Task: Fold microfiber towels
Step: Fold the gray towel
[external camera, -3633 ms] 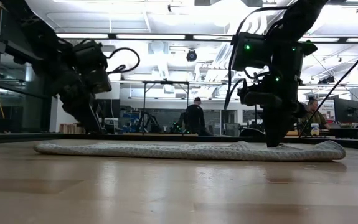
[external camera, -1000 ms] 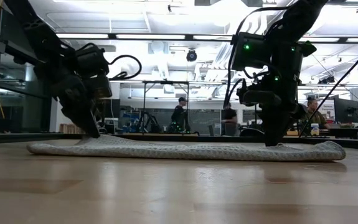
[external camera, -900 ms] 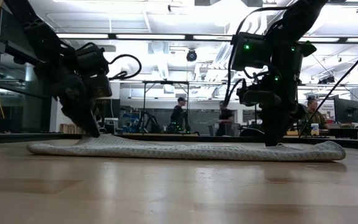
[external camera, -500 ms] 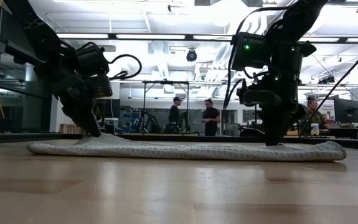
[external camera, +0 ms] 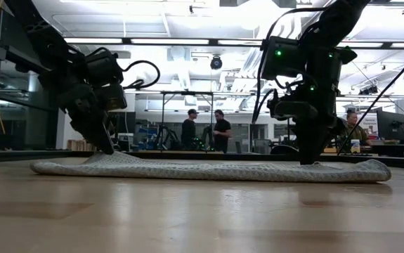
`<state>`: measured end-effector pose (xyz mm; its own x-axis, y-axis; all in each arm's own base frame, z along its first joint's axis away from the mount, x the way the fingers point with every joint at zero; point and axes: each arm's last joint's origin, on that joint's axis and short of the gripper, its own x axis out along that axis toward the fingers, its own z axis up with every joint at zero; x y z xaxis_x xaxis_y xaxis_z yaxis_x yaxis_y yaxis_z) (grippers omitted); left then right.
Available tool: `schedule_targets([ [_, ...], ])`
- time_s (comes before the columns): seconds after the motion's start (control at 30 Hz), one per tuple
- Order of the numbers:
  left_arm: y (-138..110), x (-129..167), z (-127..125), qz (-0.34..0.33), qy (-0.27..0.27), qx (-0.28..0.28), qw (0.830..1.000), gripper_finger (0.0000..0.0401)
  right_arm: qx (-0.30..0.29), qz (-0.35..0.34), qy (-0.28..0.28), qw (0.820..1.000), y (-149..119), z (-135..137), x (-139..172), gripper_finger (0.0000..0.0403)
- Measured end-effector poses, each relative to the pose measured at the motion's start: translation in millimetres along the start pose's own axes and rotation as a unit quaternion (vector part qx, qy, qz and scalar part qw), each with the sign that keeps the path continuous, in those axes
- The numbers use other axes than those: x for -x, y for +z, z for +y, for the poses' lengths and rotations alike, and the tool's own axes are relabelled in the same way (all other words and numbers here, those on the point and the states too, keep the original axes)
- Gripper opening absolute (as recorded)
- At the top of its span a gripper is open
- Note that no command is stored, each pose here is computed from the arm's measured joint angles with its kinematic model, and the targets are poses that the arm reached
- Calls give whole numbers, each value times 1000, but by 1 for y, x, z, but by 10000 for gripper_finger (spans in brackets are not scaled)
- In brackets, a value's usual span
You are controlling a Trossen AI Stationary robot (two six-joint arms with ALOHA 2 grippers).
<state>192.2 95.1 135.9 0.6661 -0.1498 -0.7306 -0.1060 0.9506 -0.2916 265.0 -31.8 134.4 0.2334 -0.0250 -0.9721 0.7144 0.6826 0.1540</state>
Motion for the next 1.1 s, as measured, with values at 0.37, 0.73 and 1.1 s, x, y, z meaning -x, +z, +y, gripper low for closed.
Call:
schedule_targets([
  [0.37,0,0,0,0,0,0,1000,6,0,0,0,1000,0,0,0,2],
  [0.73,1,0,0,-3,1,-1,1000,10,0,0,0,1000,0,0,0,2],
  [1.1,1,0,0,-3,1,-1,1000,10,0,0,1,1000,0,0,0,2],
])
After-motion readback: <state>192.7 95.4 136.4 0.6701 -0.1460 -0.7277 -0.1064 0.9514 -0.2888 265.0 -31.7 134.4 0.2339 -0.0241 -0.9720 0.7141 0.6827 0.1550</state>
